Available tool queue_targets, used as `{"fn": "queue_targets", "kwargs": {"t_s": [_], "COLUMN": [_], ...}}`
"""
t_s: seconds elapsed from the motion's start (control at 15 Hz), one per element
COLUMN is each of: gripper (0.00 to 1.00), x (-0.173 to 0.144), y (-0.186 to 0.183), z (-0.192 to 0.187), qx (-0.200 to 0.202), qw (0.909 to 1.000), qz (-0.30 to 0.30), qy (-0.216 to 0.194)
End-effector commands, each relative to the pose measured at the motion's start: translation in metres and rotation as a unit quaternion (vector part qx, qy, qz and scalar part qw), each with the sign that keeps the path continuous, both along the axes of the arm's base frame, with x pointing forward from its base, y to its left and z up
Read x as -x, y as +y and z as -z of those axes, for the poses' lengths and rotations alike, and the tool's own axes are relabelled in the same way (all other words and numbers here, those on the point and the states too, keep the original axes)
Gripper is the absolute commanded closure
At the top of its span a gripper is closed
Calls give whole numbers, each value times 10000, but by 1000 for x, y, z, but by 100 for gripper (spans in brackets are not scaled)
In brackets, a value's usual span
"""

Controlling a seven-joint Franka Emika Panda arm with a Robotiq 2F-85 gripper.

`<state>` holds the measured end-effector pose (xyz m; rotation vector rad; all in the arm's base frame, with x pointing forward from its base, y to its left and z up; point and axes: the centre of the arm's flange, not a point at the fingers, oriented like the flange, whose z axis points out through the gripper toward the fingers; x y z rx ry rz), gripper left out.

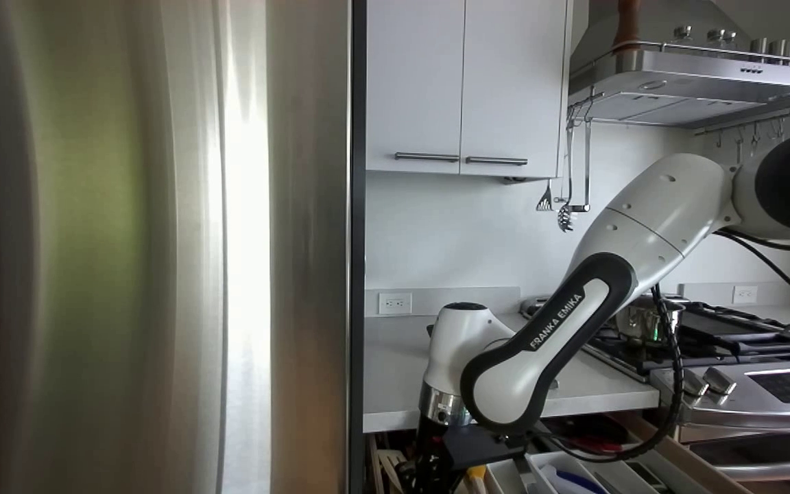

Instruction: Pick up one wooden spoon from the tray in the open drawer and put it on the kitchen counter

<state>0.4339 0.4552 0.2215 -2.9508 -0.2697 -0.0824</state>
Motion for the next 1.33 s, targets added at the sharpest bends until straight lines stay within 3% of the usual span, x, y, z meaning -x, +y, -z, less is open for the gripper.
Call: {"fn": "queue_targets", "kwargs": {"t_s": [0.0, 0.13, 0.33, 1.27], "gripper": [91, 77, 72, 62], "x": [-4, -5, -4, -5], "y": [-1, -4, -4, -23], "z": [12, 15, 20, 37], "qx": [47, 55, 50, 280], "qw": [10000, 10000, 10000, 9993], "qz": [2, 15, 7, 175], "qy": [-32, -9, 45, 149]}}
